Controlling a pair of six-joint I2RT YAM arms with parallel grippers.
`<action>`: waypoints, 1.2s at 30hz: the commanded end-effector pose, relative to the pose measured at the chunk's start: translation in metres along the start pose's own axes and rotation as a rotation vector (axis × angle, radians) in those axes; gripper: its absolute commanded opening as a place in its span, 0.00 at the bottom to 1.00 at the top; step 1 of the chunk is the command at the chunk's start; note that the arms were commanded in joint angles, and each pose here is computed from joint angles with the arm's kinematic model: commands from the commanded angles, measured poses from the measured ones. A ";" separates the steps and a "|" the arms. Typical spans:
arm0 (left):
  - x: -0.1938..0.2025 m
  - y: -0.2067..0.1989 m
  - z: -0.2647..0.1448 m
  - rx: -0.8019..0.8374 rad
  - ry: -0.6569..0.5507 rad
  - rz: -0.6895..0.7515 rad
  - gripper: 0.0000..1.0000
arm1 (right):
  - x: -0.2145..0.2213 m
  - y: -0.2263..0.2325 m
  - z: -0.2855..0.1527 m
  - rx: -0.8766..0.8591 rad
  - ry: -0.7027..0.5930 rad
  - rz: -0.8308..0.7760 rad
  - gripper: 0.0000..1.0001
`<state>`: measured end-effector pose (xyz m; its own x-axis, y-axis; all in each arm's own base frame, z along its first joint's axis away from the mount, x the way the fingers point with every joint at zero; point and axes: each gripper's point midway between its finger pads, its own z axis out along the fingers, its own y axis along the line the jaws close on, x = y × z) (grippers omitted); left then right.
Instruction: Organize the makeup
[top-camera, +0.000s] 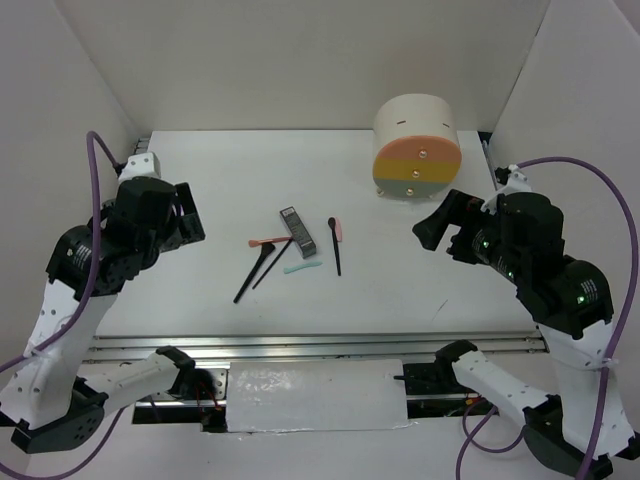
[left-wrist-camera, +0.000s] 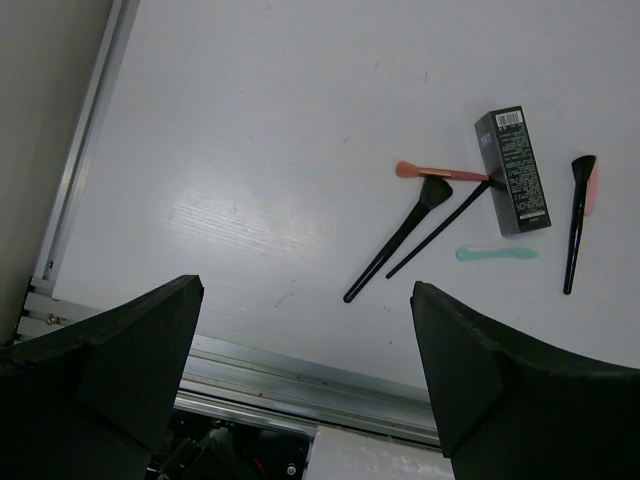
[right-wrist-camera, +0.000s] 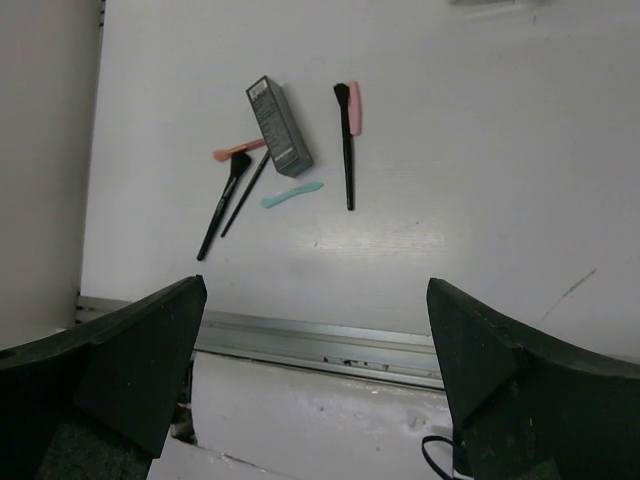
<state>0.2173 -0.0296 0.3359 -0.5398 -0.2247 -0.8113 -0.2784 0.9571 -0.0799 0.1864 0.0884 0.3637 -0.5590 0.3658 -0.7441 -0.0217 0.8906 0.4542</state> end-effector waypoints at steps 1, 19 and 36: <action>-0.012 0.006 -0.009 0.001 -0.064 -0.031 0.99 | -0.023 0.008 0.002 -0.030 -0.113 0.048 1.00; 0.002 -0.037 0.007 0.156 -0.002 0.110 1.00 | -0.051 0.006 0.126 -0.377 -0.336 0.272 1.00; 0.000 -0.041 -0.002 0.195 0.002 0.113 0.99 | -0.080 -0.116 0.265 -0.221 -0.180 0.329 0.72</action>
<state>0.2254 -0.0688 0.3266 -0.5931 -0.1267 -0.7951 -0.0828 0.9919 -0.0962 0.4358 0.0236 0.2088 -0.4225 0.7280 -0.5399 0.0906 0.6266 0.7741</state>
